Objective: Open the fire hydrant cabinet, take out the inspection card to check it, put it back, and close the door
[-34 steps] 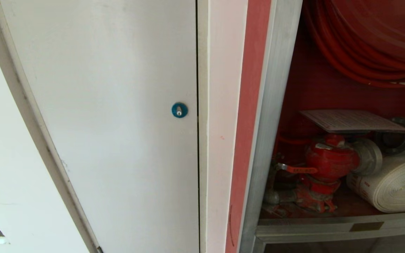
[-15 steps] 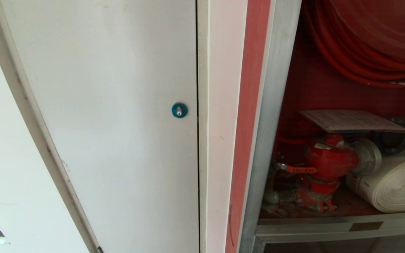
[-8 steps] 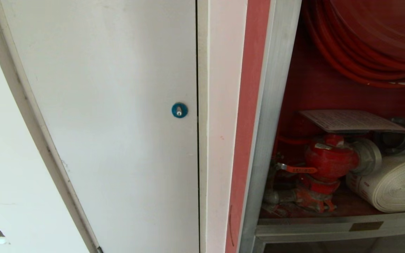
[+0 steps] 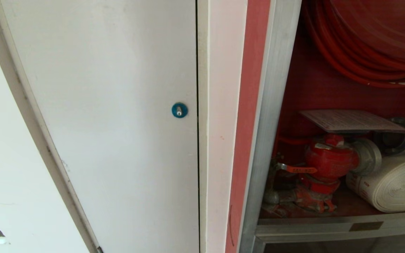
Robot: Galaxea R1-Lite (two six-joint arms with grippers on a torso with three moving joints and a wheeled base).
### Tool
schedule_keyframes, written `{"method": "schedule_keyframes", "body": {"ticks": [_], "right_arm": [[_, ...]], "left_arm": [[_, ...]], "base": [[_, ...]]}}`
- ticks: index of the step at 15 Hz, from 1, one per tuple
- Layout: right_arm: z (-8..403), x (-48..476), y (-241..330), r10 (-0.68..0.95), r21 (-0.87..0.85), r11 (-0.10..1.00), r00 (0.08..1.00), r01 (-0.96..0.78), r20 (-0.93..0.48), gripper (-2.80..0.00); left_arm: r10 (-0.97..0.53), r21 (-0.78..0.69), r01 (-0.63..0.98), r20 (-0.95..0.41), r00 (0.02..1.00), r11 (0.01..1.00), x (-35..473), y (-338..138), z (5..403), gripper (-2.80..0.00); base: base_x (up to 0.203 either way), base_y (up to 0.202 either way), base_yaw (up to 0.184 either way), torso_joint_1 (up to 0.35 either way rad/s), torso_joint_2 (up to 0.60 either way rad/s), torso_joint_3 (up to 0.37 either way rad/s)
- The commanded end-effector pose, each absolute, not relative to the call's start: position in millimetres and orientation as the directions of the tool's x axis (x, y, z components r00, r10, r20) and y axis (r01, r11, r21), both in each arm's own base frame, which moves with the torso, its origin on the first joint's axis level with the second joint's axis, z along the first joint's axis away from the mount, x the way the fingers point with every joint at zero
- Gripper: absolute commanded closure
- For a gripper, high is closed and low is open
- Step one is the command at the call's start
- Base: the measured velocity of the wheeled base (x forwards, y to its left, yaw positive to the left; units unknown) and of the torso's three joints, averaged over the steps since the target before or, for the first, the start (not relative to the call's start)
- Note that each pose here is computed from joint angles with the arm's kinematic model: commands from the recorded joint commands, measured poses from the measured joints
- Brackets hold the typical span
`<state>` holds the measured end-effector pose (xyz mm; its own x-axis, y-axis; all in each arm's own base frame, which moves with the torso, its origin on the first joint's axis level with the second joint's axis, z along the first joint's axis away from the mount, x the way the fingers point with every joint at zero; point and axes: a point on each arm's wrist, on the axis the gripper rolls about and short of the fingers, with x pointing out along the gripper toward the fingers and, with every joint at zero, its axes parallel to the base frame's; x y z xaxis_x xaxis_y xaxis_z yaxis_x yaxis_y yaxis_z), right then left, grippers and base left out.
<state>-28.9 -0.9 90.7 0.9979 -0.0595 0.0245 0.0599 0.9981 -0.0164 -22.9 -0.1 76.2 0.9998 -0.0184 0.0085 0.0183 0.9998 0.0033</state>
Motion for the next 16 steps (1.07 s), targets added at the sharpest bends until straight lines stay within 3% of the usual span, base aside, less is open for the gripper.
{"method": "schedule_keyframes", "body": {"ticks": [1, 16], "right_arm": [[82.5, -25.5, -0.9, -0.06, -0.019, 0.998, 0.998, 0.061, 0.011, 0.0], [75.4, -23.3, 0.0, -0.013, 0.012, 1.0, 1.0, 0.013, -0.011, 0.0]], "left_arm": [[-0.018, 0.003, 0.018, 0.008, 1.0, 1.0, -22.8, -0.1, 76.3, 0.0], [-0.018, 0.003, 0.018, 0.008, 1.0, 1.0, -22.8, -0.1, 76.3, 0.0]], "base": [[0.0, 0.0, 0.0, 0.0, 0.0, 0.0], [0.0, 0.0, 0.0, 0.0, 0.0, 0.0]]}}
